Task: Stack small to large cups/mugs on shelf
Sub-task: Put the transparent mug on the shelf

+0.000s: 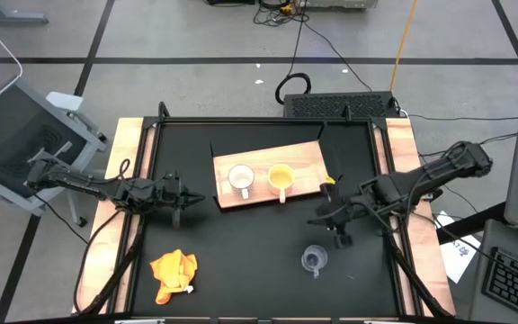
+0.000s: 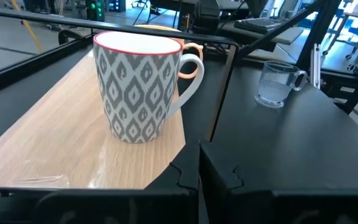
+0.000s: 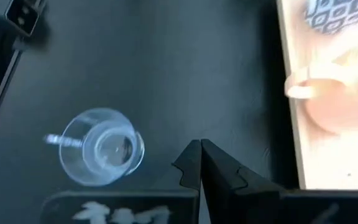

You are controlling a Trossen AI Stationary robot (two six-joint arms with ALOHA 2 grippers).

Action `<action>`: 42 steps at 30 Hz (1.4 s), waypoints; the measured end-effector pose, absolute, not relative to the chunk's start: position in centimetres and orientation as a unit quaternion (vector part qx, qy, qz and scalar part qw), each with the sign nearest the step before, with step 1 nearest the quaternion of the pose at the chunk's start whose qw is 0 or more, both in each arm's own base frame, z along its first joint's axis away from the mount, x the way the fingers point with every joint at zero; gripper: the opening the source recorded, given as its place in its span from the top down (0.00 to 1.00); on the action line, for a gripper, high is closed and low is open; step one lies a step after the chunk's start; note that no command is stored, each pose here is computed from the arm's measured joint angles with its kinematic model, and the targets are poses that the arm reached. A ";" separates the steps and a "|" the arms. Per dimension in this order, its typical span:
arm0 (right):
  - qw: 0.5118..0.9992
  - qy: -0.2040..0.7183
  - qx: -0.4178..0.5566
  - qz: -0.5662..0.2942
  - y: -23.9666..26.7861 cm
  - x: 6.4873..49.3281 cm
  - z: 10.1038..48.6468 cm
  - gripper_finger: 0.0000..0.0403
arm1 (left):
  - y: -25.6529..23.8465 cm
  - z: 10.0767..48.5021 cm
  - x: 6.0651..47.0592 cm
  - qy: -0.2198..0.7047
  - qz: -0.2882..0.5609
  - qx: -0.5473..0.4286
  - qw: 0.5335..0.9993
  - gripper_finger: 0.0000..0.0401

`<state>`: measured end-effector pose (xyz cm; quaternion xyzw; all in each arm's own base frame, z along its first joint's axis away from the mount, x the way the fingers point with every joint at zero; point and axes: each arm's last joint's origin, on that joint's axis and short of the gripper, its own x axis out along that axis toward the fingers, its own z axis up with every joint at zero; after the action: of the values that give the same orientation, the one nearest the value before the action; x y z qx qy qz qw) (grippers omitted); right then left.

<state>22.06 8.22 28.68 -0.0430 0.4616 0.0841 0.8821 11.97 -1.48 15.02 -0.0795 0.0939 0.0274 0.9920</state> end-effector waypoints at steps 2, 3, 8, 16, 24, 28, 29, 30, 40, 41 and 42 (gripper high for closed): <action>0.879 0.466 -0.043 0.089 8.7 21.8 28.6 1.00 | -1.5 15.0 12.0 0.094 0.028 -0.087 0.991 0.98; 0.876 0.471 -0.046 0.093 8.9 21.6 28.6 1.00 | -1.5 15.0 12.0 0.093 0.029 -0.090 0.991 0.98; 0.857 0.502 -0.054 0.104 9.9 20.4 28.2 1.00 | -1.5 15.0 12.0 0.093 0.029 -0.096 0.991 0.98; 0.897 0.420 -0.050 0.133 11.3 19.1 28.8 1.00 | -1.5 15.4 12.0 0.076 0.018 -0.110 0.991 0.98; 0.928 0.344 -0.029 0.139 9.6 16.4 27.7 1.00 | -1.7 15.7 12.1 0.064 -0.004 -0.111 0.992 0.98; 0.938 0.308 -0.037 0.152 8.6 14.8 27.0 1.00 | -1.8 15.7 12.1 0.067 -0.033 -0.115 0.991 0.98; 0.941 0.299 -0.036 0.154 8.4 14.5 26.9 1.00 | -1.9 15.7 12.1 0.066 -0.044 -0.114 0.990 0.98; 0.943 0.292 -0.038 0.157 8.2 14.1 26.7 1.00 | -2.0 15.8 12.1 0.064 -0.053 -0.112 0.990 0.98; 0.951 0.248 -0.063 0.172 7.3 12.6 24.7 1.00 | -2.0 16.0 12.1 0.054 -0.056 -0.101 0.992 0.98; 0.952 0.244 -0.061 0.173 7.2 12.6 24.4 1.00 | -2.0 16.0 12.1 0.054 -0.055 -0.100 0.992 0.98; 0.953 0.240 -0.059 0.173 7.2 12.5 24.1 1.00 | -2.0 16.0 12.1 0.054 -0.055 -0.100 0.992 0.98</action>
<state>12.51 7.19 24.10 -0.0594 0.2402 0.1731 0.9533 12.09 -1.96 15.96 -0.1001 0.0540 -0.0550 0.9920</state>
